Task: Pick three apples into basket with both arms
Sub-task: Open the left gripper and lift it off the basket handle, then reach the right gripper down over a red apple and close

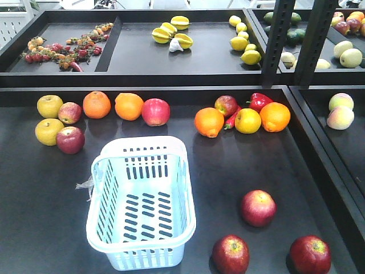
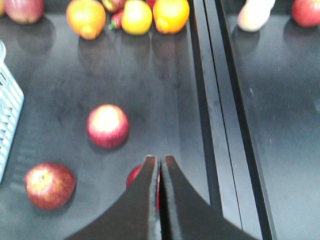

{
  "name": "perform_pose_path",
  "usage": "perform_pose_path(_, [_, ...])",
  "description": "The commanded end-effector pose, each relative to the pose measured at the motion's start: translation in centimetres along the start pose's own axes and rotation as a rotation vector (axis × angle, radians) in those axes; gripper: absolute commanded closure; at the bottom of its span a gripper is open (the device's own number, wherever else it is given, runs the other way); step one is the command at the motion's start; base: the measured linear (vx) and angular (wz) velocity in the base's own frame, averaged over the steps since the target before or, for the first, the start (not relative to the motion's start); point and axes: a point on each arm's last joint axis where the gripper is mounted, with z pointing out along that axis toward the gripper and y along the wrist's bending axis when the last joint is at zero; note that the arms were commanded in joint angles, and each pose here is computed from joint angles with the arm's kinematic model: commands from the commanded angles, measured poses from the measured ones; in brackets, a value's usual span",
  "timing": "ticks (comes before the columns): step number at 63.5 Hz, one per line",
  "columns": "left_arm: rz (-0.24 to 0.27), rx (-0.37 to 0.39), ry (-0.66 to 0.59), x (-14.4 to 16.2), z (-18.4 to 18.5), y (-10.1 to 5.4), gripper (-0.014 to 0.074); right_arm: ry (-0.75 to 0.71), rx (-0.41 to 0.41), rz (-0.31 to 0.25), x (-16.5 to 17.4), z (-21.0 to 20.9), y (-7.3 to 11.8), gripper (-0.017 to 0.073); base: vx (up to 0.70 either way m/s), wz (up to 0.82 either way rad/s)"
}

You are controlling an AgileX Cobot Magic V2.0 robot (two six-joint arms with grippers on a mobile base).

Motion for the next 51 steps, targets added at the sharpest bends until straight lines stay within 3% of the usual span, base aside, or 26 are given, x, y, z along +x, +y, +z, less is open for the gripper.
perform_pose_path(1, [-0.009, -0.012, -0.091, -1.2, -0.6, 0.2, 0.0053, -0.07, 0.007, -0.013, -1.2, -0.5, -0.1, 0.0515, 0.0, 0.0])
perform_pose_path(9, [-0.009, -0.012, -0.091, -1.2, -0.6, 0.2, 0.0053, -0.057, 0.003, -0.009, -1.1, -0.5, 0.0, 0.0396, 0.0, 0.0])
perform_pose_path(30, [-0.009, -0.012, -0.091, -1.2, -0.6, 0.2, 0.0053, -0.067, 0.011, -0.013, -1.2, -0.5, -0.1, -0.01, 0.0, 0.0])
perform_pose_path(41, [-0.009, -0.012, -0.091, -1.2, -0.6, 0.2, 0.0053, -0.024, -0.014, -0.035, -2.0, 0.5, 0.2, -0.0122, 0.0, 0.0])
perform_pose_path(51, [-0.009, -0.012, -0.091, -1.2, -0.6, 0.2, 0.0053, 0.077, -0.165, -0.119, -3.6, 3.4, 1.8, -0.0071, 0.0, 0.0])
